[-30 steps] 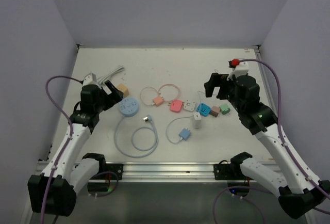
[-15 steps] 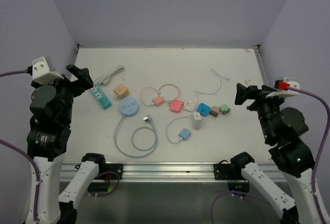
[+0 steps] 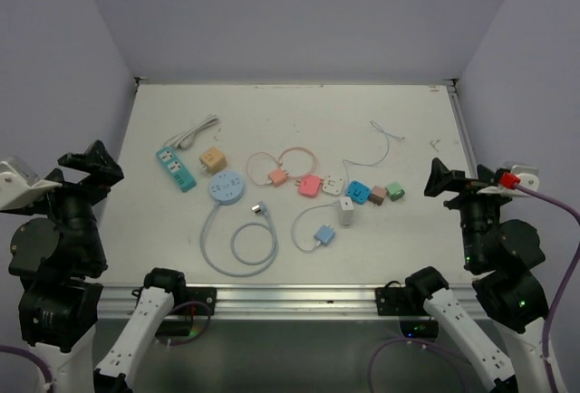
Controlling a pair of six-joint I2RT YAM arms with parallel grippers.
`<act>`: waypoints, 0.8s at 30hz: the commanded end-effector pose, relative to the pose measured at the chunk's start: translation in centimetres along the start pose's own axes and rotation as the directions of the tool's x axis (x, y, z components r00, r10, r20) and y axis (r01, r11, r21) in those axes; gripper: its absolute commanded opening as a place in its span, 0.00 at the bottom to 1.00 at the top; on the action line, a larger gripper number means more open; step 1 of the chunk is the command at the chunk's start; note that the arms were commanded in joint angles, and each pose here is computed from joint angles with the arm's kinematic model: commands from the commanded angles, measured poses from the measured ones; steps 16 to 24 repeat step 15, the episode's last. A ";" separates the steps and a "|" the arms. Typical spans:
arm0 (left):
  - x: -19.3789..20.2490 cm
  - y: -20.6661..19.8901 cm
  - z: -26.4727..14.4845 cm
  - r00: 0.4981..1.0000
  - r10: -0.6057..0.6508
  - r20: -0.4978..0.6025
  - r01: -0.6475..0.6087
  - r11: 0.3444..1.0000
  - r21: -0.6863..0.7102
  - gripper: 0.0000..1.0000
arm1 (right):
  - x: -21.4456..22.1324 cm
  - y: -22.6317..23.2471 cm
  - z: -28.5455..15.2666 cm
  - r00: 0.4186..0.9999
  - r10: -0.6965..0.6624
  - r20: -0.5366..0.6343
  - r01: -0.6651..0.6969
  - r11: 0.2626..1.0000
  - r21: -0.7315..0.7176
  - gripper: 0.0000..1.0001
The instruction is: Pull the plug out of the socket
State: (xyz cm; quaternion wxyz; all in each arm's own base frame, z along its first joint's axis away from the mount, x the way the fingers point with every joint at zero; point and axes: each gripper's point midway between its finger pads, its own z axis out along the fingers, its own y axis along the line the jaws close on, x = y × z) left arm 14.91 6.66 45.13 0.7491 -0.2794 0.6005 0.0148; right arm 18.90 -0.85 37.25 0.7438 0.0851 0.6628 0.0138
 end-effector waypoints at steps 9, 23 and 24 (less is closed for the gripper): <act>1.9 0.5 1.3 1.000 0.019 -0.016 -0.019 0.999 -0.047 1.00 | -1.2 -0.2 0.2 0.998 -0.001 0.058 0.000 1.000 0.013 0.99; 2.2 0.3 1.5 1.000 0.021 -0.021 -0.022 0.999 -0.044 1.00 | -0.9 0.2 0.7 0.999 -0.005 0.044 0.004 1.000 0.007 0.99; 2.2 0.3 1.5 1.000 0.021 -0.021 -0.022 0.999 -0.044 1.00 | -0.9 0.2 0.7 0.999 -0.005 0.044 0.004 1.000 0.007 0.99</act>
